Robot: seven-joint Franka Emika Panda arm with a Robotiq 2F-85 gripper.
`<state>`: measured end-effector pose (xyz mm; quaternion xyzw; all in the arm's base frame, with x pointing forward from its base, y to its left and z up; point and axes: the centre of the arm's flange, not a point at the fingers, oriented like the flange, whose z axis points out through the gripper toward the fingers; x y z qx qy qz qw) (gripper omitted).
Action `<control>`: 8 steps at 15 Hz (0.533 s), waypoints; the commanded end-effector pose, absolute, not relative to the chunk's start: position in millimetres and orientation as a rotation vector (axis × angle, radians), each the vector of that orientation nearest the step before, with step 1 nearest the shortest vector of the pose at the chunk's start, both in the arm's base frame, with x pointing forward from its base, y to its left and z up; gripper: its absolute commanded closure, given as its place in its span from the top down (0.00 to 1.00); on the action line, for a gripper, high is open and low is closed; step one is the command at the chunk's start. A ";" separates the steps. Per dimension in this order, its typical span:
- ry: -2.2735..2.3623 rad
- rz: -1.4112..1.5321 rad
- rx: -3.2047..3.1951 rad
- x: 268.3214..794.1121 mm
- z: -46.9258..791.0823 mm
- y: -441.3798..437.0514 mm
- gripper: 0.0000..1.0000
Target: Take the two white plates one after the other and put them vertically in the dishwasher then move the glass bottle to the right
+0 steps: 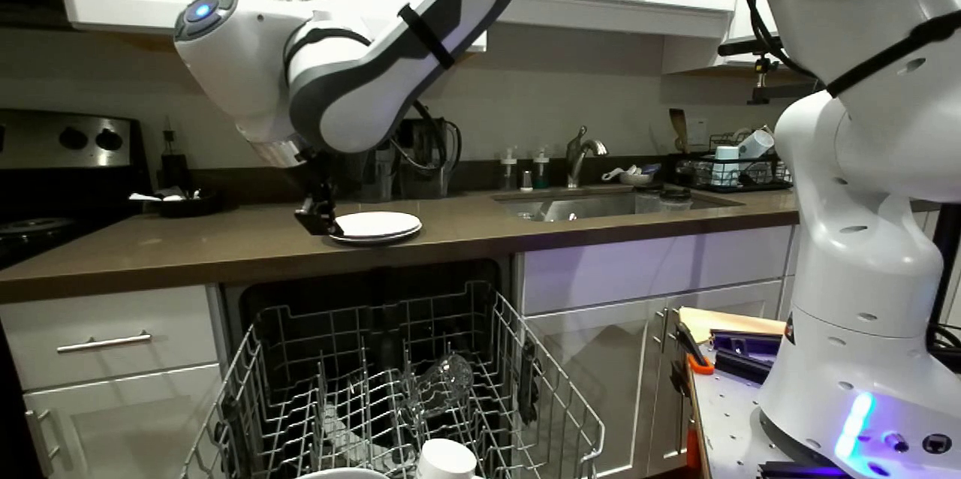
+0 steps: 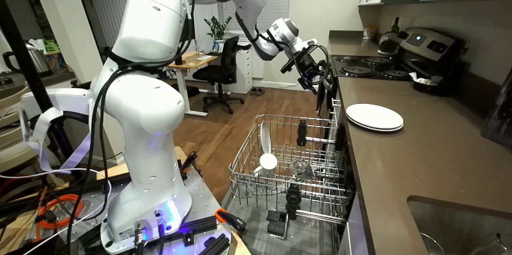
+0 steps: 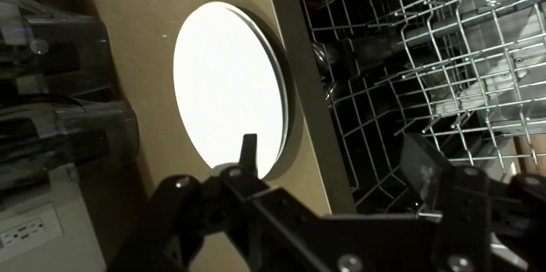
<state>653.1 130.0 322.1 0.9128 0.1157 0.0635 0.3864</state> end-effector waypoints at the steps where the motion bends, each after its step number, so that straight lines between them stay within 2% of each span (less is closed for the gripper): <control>1: 0.201 0.127 2.292 674.6 313.9 117.3 0.85; 4: 0.169 0.112 2.280 690.4 303.4 106.1 0.80; 8: 0.136 0.130 2.278 719.8 288.7 89.9 0.80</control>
